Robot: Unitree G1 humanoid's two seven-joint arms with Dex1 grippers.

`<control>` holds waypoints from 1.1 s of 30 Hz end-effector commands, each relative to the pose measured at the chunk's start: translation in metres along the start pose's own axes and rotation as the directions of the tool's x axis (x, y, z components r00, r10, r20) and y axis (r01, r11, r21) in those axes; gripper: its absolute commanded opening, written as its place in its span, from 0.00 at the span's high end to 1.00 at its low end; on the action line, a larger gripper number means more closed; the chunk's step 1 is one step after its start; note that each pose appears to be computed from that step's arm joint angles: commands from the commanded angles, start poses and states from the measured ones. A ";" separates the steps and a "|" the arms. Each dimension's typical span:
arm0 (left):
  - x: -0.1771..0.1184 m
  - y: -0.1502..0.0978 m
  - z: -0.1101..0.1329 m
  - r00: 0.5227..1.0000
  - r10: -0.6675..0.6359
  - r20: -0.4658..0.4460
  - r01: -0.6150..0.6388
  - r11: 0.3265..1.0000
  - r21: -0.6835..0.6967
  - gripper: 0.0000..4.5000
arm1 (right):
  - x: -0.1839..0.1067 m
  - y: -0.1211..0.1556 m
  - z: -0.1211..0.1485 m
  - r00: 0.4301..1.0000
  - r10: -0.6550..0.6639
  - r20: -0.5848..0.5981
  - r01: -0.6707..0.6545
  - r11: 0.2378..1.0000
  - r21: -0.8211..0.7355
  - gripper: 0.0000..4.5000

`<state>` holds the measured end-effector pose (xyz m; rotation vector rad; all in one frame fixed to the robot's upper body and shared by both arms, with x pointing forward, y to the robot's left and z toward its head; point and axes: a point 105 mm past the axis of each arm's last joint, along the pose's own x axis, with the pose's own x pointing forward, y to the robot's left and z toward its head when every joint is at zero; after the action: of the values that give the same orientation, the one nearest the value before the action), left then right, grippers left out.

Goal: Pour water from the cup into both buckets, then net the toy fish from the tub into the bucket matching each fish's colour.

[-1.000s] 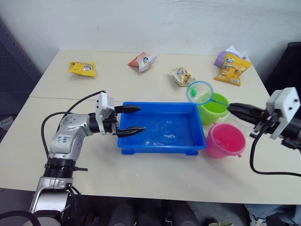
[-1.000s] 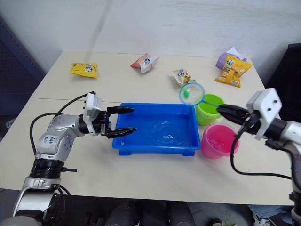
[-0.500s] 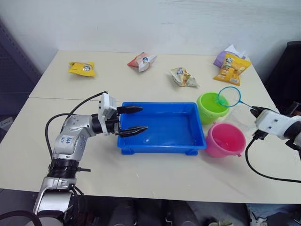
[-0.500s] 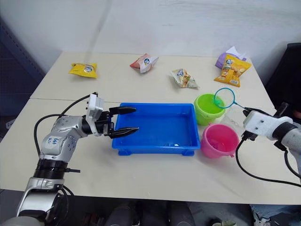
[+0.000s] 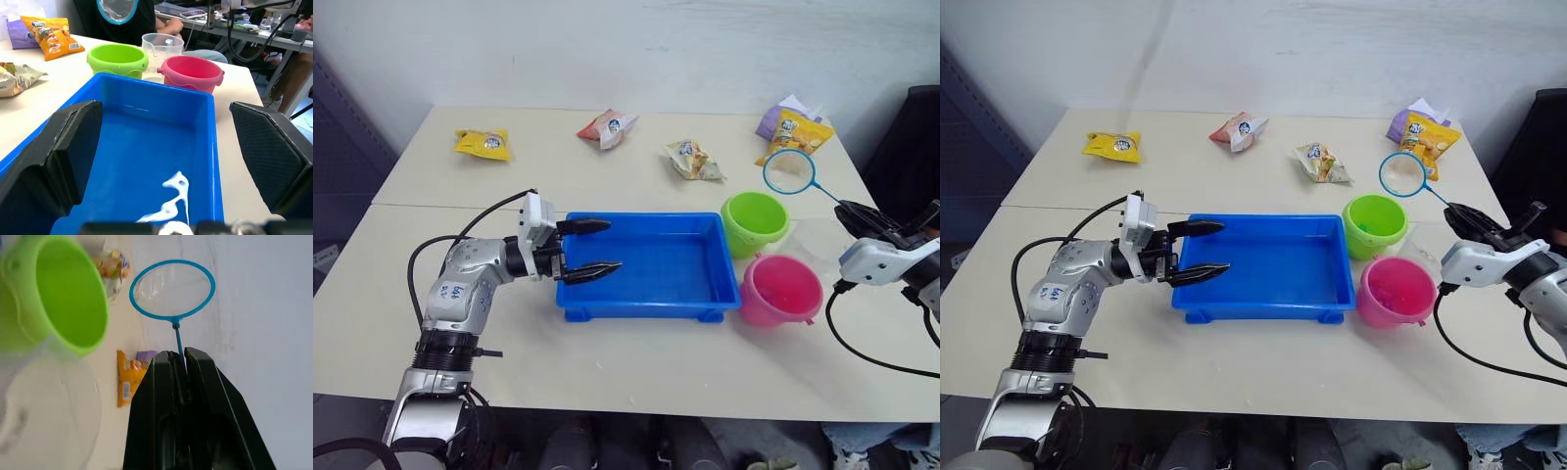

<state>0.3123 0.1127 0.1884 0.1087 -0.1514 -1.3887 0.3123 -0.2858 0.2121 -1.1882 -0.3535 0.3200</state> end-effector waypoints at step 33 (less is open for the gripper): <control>-0.101 -0.099 -0.013 0.919 -0.219 -0.329 0.206 0.976 -0.074 0.01 | -0.004 0.243 0.154 0.501 0.546 0.672 -0.861 0.233 0.452 1.00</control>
<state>0.2015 0.1976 0.1446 0.3084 0.2070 -1.5475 0.2338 -0.0791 0.0336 -0.3097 0.1191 1.4054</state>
